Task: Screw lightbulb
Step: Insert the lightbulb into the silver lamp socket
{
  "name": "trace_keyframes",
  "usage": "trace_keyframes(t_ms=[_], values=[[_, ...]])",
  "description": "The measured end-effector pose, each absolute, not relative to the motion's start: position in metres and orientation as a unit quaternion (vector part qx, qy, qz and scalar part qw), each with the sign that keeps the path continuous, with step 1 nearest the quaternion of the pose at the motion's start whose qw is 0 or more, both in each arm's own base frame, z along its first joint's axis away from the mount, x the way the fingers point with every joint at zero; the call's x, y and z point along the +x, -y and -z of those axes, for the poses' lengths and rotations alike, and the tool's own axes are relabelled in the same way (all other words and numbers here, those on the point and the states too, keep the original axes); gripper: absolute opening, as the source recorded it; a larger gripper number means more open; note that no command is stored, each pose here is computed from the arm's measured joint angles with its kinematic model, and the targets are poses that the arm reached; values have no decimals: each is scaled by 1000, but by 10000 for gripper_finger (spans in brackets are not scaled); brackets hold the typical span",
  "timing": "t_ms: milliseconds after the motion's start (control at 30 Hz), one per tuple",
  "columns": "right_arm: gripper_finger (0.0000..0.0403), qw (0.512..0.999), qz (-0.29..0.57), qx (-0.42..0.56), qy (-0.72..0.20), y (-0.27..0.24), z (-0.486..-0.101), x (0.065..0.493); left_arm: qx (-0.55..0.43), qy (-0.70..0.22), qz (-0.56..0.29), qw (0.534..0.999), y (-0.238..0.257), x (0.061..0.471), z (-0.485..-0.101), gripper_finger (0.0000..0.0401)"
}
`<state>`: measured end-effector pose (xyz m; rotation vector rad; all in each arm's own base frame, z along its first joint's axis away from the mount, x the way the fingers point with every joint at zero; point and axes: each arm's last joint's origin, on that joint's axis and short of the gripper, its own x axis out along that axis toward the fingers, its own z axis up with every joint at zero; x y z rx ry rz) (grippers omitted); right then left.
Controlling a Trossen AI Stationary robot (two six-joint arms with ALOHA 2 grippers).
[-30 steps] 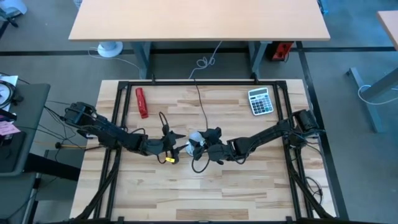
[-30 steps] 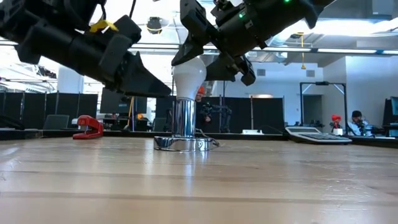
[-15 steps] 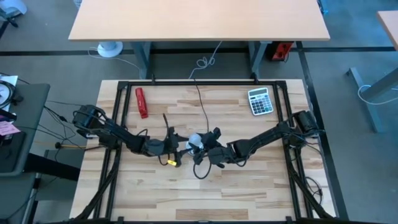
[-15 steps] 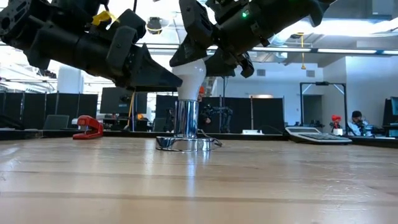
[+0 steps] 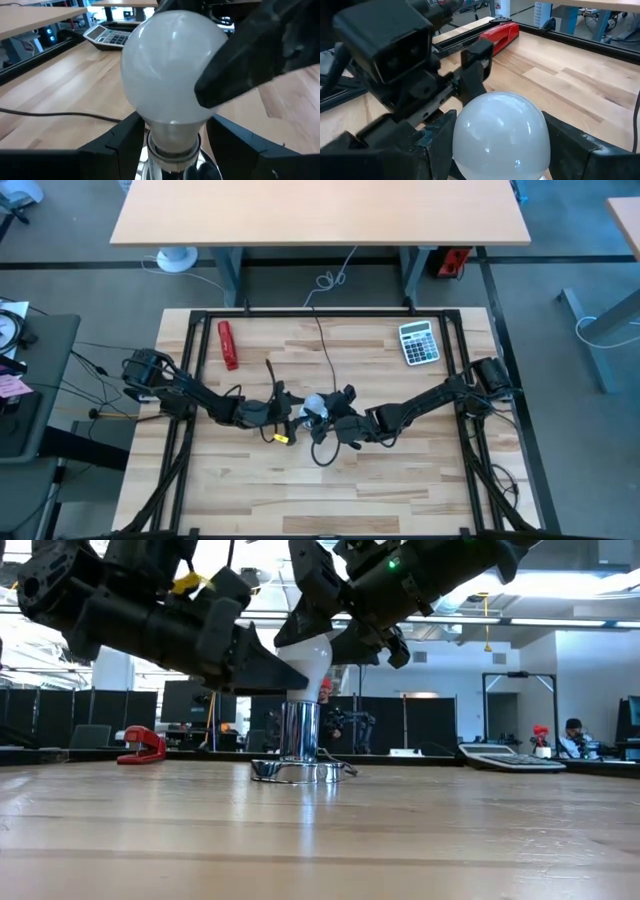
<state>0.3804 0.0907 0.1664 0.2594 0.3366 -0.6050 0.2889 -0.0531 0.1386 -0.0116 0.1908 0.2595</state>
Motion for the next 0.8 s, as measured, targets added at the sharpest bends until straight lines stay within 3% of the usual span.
trace_keyframes(t_ms=[233, 533, 667, 800], values=[[255, 932, 296, 126, -165, -91, -166, 380, 5, -75, -129, 989, 53, 294, -136, 198], [255, 933, 295, 117, -170, -91, -166, 380, -1, -80, -130, 988, 51, 294, -135, 127], [257, 934, 293, 112, -171, -91, -166, 380, -2, -86, -131, 988, 50, 293, -134, 122], [283, 936, 289, 106, -171, -91, -169, 380, -1, -88, -131, 987, 50, 293, -133, 122]])
